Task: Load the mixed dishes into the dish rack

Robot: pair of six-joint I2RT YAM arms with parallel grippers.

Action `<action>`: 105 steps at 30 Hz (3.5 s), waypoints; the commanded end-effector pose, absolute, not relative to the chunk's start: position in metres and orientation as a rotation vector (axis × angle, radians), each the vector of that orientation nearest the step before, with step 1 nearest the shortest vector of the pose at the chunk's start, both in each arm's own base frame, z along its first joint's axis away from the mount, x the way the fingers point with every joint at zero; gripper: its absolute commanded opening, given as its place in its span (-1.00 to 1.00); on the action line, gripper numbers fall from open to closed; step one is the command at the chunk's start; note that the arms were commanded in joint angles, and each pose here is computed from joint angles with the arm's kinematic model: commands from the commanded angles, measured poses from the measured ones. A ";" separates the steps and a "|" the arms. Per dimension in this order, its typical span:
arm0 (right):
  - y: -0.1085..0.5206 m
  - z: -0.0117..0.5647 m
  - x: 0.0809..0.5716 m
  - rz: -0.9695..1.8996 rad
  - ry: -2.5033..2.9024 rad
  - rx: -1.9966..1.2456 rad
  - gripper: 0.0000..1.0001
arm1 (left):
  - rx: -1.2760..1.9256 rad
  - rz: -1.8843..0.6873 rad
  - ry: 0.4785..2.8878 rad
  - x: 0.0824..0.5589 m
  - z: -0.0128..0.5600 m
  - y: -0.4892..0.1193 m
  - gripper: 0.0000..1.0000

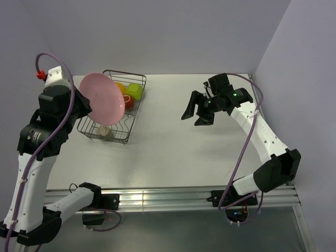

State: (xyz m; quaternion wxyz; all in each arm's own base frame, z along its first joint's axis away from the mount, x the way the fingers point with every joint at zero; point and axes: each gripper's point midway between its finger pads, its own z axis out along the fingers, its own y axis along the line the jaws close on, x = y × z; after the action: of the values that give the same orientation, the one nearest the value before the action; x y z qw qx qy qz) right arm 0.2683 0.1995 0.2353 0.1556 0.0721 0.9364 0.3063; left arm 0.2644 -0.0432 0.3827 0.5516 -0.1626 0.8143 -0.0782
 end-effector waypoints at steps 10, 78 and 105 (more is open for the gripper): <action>0.181 0.256 0.257 0.845 2.624 0.189 0.55 | -0.386 0.134 1.805 0.268 0.410 0.005 -1.00; 0.148 0.231 0.236 0.803 2.684 0.294 0.52 | 0.198 0.420 2.210 0.378 0.217 -0.089 -1.00; 0.141 0.225 0.233 0.793 2.654 0.281 0.56 | -0.044 0.478 2.219 0.353 0.230 -0.095 0.99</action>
State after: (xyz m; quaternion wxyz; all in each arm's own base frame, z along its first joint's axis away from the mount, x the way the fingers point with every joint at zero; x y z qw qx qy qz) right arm 0.2303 0.1437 0.2186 0.1493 0.1121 0.9430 0.2753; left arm 0.3579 -0.1019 0.1948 0.3801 0.0247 0.9020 0.2030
